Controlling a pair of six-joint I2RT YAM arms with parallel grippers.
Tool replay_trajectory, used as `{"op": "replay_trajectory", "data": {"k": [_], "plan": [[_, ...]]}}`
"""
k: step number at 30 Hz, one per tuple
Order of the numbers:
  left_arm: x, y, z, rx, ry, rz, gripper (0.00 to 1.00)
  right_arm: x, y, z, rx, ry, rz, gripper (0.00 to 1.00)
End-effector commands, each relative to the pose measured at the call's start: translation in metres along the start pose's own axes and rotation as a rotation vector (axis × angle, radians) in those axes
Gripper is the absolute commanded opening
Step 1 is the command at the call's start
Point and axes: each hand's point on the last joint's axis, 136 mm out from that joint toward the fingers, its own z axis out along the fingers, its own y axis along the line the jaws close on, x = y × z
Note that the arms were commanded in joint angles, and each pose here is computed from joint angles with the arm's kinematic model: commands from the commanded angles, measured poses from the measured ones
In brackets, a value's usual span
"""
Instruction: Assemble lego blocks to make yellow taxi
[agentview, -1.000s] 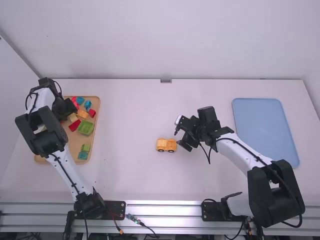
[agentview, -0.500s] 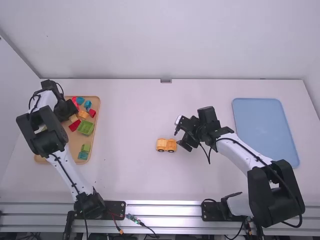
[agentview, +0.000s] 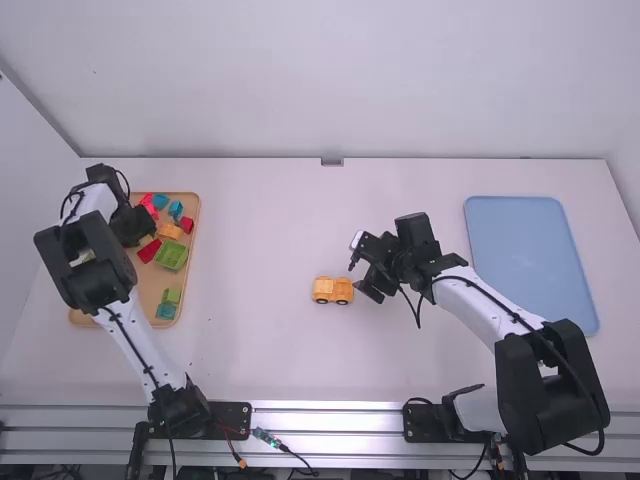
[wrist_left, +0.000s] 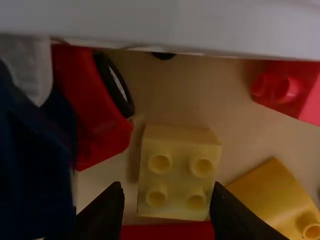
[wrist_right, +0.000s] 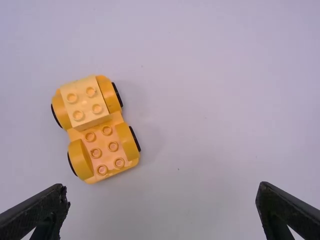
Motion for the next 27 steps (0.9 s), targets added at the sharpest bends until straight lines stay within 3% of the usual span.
{"op": "replay_trajectory", "data": {"k": [1,6,11,22,24,25,27], "plan": [[0.008,-0.003,0.012,-0.016,0.019,0.011,0.47,-0.01,-0.005,-0.005,0.014,-0.023,-0.011,0.99],[0.011,-0.011,0.021,0.042,0.011,0.065,0.5,-0.008,-0.003,-0.005,0.007,-0.014,-0.006,0.99],[0.011,-0.01,0.023,0.034,0.004,0.05,0.44,-0.008,-0.003,-0.005,0.005,-0.014,-0.007,0.99],[0.007,-0.012,0.022,0.035,-0.008,0.027,0.44,-0.007,-0.003,-0.005,0.006,-0.013,-0.005,0.99],[0.008,-0.013,0.022,0.034,-0.008,0.031,0.39,-0.008,-0.003,-0.005,0.006,-0.013,-0.006,0.99],[0.007,-0.013,0.022,0.035,-0.01,0.05,0.31,-0.007,-0.003,-0.005,0.006,-0.013,-0.006,0.99],[0.007,-0.014,0.022,0.038,-0.012,0.069,0.28,-0.007,-0.003,-0.005,0.006,-0.013,-0.005,0.99]]}}
